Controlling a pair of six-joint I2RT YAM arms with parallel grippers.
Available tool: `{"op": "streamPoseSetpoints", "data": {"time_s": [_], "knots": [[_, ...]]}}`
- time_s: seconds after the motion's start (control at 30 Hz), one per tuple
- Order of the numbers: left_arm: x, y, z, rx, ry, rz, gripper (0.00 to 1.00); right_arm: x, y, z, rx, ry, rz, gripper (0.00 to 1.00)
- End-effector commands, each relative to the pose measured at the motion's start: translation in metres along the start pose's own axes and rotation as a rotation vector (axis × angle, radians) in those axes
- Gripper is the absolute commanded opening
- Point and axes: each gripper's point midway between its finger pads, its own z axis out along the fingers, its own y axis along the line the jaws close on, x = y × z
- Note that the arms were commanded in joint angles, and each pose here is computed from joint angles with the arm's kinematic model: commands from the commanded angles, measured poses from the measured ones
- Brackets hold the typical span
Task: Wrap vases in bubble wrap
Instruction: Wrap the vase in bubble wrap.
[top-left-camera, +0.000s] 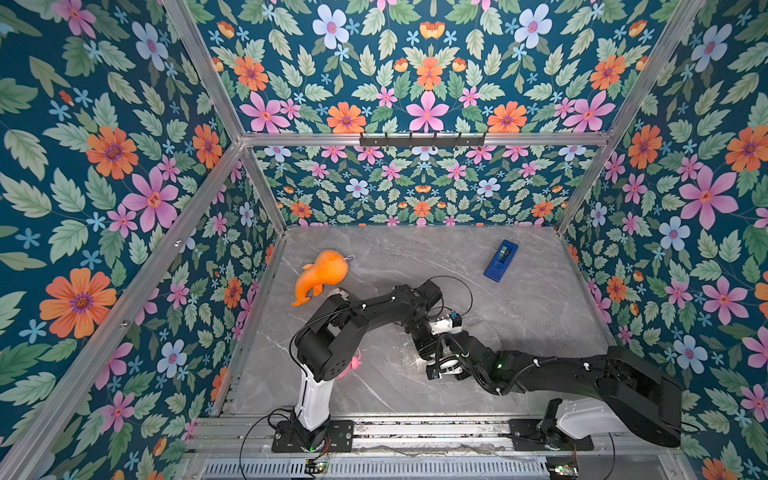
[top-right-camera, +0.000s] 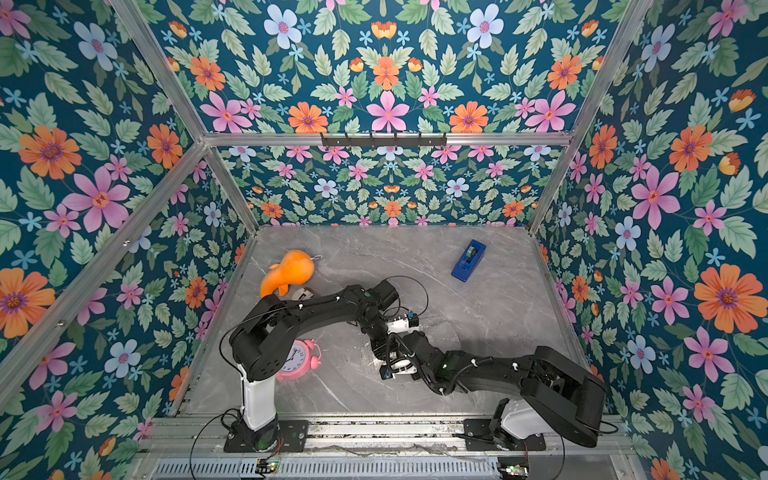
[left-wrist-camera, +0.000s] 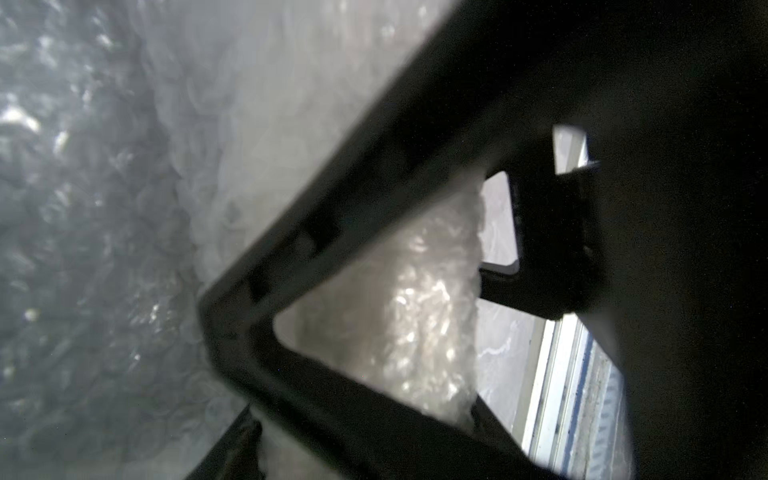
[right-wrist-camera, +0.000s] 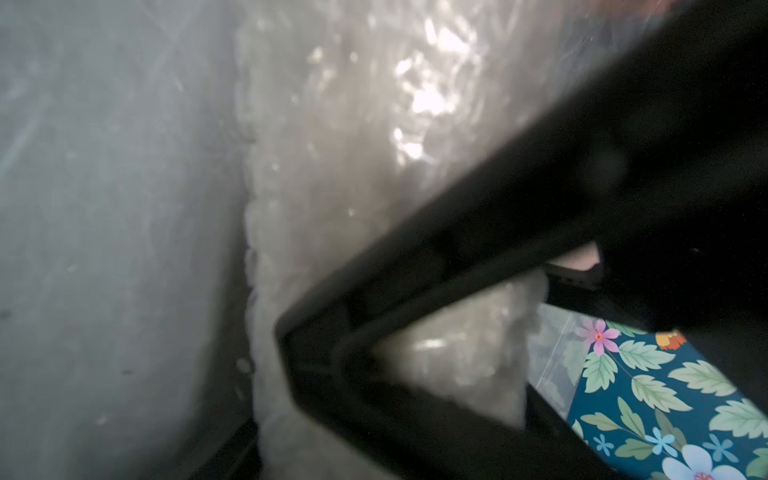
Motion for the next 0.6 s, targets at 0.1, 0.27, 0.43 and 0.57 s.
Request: {"op": "streamPoseSetpoints", "data": {"time_s": [0.1,0.27,0.43,0.57], "knots": [[0.059,0.005,-0.001,-0.076,0.244,-0.066,0.63,0.015,0.018,-0.001,-0.090,0.078,0.022,0.60],[0.038,0.005,-0.019,-0.123,0.165,-0.042,0.94,0.013,0.030,-0.006,-0.152,0.057,0.051,0.57],[0.020,0.023,-0.046,-0.252,0.063,-0.051,0.99,0.010,0.041,-0.010,-0.226,0.032,0.114,0.55],[0.009,0.029,-0.070,-0.331,-0.007,-0.064,0.99,0.011,0.050,-0.009,-0.284,0.042,0.129,0.54]]}}
